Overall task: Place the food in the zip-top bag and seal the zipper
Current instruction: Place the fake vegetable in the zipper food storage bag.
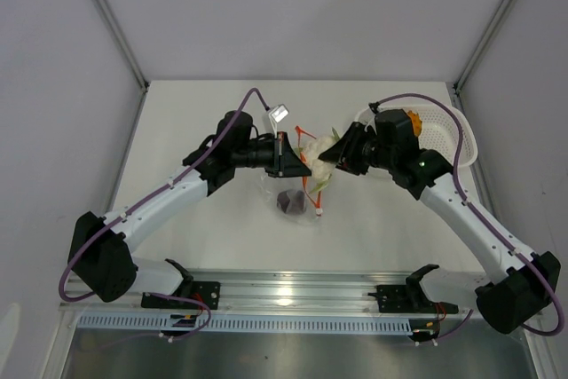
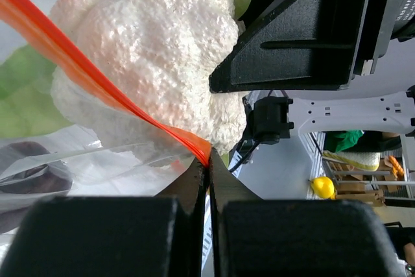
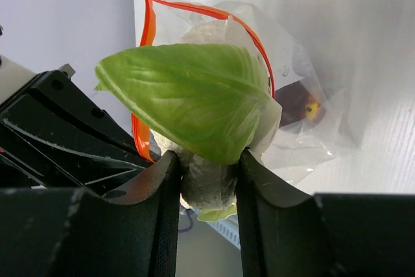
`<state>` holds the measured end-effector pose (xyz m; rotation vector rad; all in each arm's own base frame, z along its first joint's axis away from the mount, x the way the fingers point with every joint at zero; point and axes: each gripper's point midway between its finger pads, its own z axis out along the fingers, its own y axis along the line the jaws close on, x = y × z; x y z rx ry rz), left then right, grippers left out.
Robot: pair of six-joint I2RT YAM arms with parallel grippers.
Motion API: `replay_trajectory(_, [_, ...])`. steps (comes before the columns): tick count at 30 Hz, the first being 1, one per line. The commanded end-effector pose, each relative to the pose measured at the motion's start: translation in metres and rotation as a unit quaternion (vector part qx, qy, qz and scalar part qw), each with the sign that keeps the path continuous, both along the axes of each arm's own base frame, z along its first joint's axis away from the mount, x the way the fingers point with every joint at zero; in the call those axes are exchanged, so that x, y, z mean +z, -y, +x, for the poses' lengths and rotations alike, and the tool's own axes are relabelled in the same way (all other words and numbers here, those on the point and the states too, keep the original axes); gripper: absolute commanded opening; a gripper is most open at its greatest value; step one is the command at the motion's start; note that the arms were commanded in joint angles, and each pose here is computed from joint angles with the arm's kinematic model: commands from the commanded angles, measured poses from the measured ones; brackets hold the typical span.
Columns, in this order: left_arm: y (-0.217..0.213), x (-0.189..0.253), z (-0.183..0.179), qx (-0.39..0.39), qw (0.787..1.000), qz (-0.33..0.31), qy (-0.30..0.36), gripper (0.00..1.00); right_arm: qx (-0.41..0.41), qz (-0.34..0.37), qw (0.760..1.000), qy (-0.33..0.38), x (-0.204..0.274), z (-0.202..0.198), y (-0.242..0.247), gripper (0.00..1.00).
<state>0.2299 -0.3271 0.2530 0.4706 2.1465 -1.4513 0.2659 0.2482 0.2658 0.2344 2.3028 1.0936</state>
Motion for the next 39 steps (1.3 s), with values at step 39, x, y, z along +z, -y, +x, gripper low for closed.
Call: replay_trajectory(39, [0.005,0.029,0.004,0.015,0.999,-0.038,0.016,0.01,0.213,-0.033,0.962,0.165,-0.007,-0.058,-0.028,0.00])
